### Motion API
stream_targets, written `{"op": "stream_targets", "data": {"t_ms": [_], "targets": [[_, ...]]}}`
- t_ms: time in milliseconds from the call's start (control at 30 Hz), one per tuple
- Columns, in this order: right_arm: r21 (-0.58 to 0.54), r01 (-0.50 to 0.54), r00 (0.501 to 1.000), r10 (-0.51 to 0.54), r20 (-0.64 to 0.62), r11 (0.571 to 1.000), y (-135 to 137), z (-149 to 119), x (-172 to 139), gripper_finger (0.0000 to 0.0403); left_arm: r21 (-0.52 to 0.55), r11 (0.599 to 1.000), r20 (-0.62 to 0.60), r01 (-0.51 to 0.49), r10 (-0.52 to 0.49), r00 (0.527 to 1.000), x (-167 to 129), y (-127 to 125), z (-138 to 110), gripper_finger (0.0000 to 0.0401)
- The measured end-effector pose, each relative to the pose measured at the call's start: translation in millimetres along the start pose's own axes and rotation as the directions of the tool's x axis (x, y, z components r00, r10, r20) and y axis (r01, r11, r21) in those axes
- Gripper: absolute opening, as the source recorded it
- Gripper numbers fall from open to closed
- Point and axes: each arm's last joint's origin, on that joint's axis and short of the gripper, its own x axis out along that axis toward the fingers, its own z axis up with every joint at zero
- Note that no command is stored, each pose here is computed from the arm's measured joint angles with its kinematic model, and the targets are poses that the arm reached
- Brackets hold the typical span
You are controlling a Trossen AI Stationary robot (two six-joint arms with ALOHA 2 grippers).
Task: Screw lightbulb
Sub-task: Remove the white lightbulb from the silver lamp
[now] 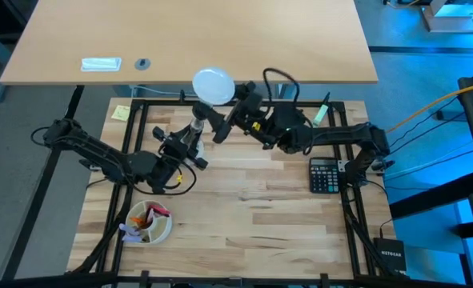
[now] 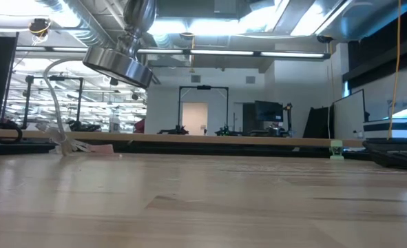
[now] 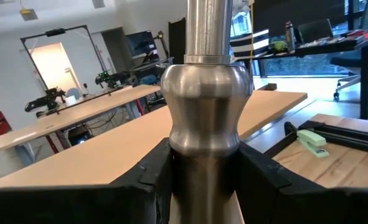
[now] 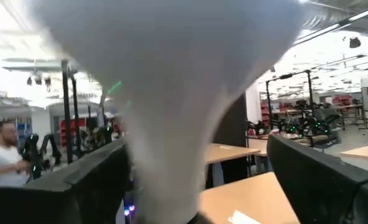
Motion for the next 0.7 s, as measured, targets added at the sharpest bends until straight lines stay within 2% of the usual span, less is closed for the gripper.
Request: {"op": "stream_targets", "data": {"t_ms": [233,467,567,700], "targets": [[-0.006,-0.003,1.0,0.003,-0.014,1.0,-5.8,-1.3,2.5,0.0285,0.011,1.0,0.0,0.003,-0.003,1.0,-0.2,-0.3,-0.3,0.0119],[-0.024,-0.068,0.998,0.068,-0.01,0.997,-3.1,-1.0,2.0,0.0149,0.024,0.999,0.006,0.023,-0.023,1.0,-5.2,-1.3,0.5,0.0119],[-0.039,-0.149,0.989,0.148,-0.023,0.988,-1.2,1.1,0.5,0.015,0.033,0.998,0.011,0.045,-0.046,0.999,-12.0,-2.5,1.2,0.0119],[-0.042,-0.294,0.953,0.29,-0.083,0.955,5.4,7.8,-7.1,0.015,0.039,0.994,0.027,0.107,-0.108,0.994,-27.5,-5.1,2.4,0.0119]]}}
